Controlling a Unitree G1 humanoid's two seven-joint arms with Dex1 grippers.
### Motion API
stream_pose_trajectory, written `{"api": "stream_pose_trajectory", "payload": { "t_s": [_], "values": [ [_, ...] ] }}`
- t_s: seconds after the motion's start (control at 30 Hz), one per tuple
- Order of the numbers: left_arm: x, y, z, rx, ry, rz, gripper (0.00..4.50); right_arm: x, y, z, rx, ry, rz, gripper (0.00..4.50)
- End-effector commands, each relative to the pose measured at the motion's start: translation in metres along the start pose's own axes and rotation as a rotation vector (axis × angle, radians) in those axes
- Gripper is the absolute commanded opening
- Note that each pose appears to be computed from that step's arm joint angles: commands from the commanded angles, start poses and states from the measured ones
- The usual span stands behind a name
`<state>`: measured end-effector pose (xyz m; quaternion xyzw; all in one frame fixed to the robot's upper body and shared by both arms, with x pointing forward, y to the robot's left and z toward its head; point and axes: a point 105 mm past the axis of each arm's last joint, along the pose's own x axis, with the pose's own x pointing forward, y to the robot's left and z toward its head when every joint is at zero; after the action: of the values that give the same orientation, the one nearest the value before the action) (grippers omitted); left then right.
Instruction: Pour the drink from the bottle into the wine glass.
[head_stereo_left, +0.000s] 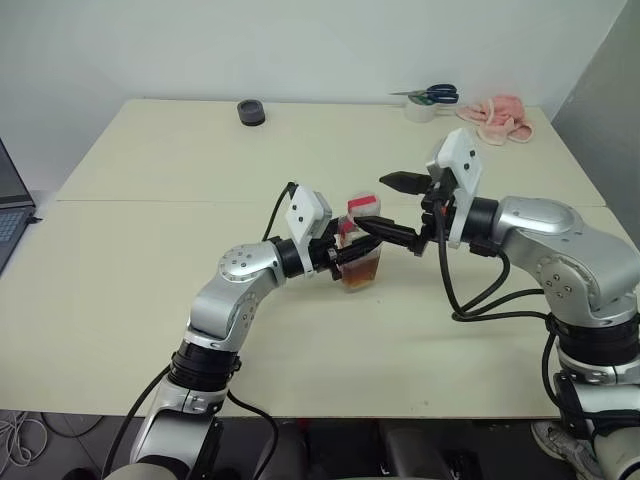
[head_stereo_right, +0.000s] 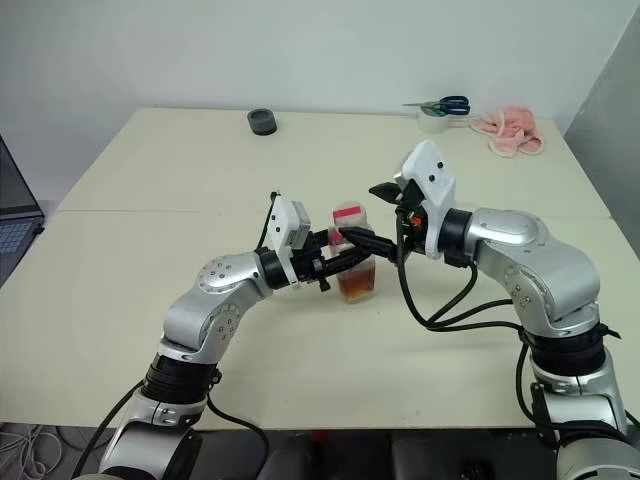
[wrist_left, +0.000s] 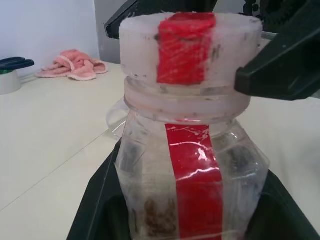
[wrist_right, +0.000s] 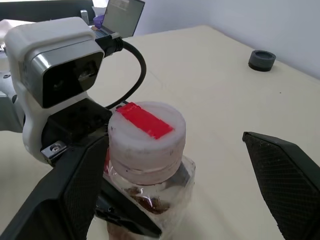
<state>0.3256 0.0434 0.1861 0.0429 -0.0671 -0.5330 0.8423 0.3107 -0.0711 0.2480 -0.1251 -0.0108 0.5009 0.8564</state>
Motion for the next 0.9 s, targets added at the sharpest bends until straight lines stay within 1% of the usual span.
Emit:
{"api": "stream_pose_trajectory", "payload": {
  "t_s": [0.03, 0.13, 0.23, 0.37, 0.43, 0.6, 0.7, 0.8, 0.83, 0.9],
  "values": [
    [-0.002, 0.000, 0.019, 0.061, -0.057, 0.002, 1.79, -0.007, 0.016, 0.020, -0.049, -0.075, 0.082, 4.50],
    [-0.002, 0.001, 0.019, 0.063, -0.056, 0.006, 1.79, -0.009, 0.028, 0.026, -0.048, -0.097, 0.144, 4.50],
    [-0.002, 0.001, 0.019, 0.063, -0.056, 0.007, 1.79, -0.007, 0.031, 0.031, -0.039, -0.114, 0.152, 4.50],
    [-0.002, 0.001, 0.018, 0.064, -0.057, 0.008, 1.79, 0.004, 0.019, 0.030, -0.005, -0.106, 0.072, 4.50],
    [-0.001, 0.001, 0.019, 0.065, -0.059, 0.009, 1.79, 0.009, 0.014, 0.024, 0.010, -0.090, 0.039, 4.50],
    [-0.002, 0.002, 0.019, 0.067, -0.061, 0.014, 1.79, 0.015, 0.011, 0.018, 0.030, -0.075, 0.022, 4.50],
    [-0.003, 0.002, 0.019, 0.069, -0.062, 0.021, 1.79, 0.016, 0.010, 0.017, 0.032, -0.073, 0.020, 3.88],
    [-0.003, 0.002, 0.019, 0.071, -0.061, 0.026, 1.79, 0.016, 0.011, 0.017, 0.039, -0.075, 0.030, 2.87],
    [-0.004, 0.002, 0.019, 0.071, -0.061, 0.027, 1.79, 0.016, 0.012, 0.017, 0.043, -0.077, 0.035, 2.45],
    [-0.004, 0.002, 0.019, 0.071, -0.060, 0.030, 1.79, 0.016, 0.013, 0.018, 0.046, -0.081, 0.041, 1.82]
  ]
}}
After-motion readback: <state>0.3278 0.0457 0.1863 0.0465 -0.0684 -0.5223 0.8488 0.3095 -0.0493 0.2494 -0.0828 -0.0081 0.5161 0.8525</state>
